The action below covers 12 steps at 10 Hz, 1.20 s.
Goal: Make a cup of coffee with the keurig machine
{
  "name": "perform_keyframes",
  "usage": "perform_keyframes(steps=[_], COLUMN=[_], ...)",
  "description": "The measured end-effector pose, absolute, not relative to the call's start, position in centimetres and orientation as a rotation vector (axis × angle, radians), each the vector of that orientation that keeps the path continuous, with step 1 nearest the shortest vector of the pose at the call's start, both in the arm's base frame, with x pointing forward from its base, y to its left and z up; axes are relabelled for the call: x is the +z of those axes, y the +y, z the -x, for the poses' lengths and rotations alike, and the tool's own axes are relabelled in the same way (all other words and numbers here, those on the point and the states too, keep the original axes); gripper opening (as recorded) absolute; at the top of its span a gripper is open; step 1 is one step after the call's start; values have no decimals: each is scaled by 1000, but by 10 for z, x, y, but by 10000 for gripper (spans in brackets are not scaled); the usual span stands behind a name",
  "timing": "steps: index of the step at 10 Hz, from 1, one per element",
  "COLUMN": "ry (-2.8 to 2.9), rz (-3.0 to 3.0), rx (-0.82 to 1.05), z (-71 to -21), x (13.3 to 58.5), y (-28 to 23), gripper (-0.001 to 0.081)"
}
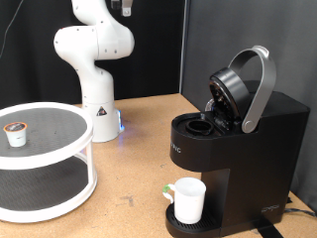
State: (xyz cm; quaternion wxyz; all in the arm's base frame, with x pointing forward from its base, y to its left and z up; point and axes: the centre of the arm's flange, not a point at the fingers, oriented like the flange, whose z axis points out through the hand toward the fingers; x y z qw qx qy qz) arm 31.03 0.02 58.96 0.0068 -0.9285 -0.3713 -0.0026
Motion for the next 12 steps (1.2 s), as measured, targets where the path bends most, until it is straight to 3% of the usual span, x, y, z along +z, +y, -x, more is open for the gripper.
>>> perform_keyframes(steps=[2, 7, 12], ry=[-1133, -1146, -1130], rz=[2905, 2893, 2887], rx=[-26, -49, -115], z=[-310, -293, -290], x=[590, 592, 594], y=[-9, -91, -115], gripper=[802, 802, 802])
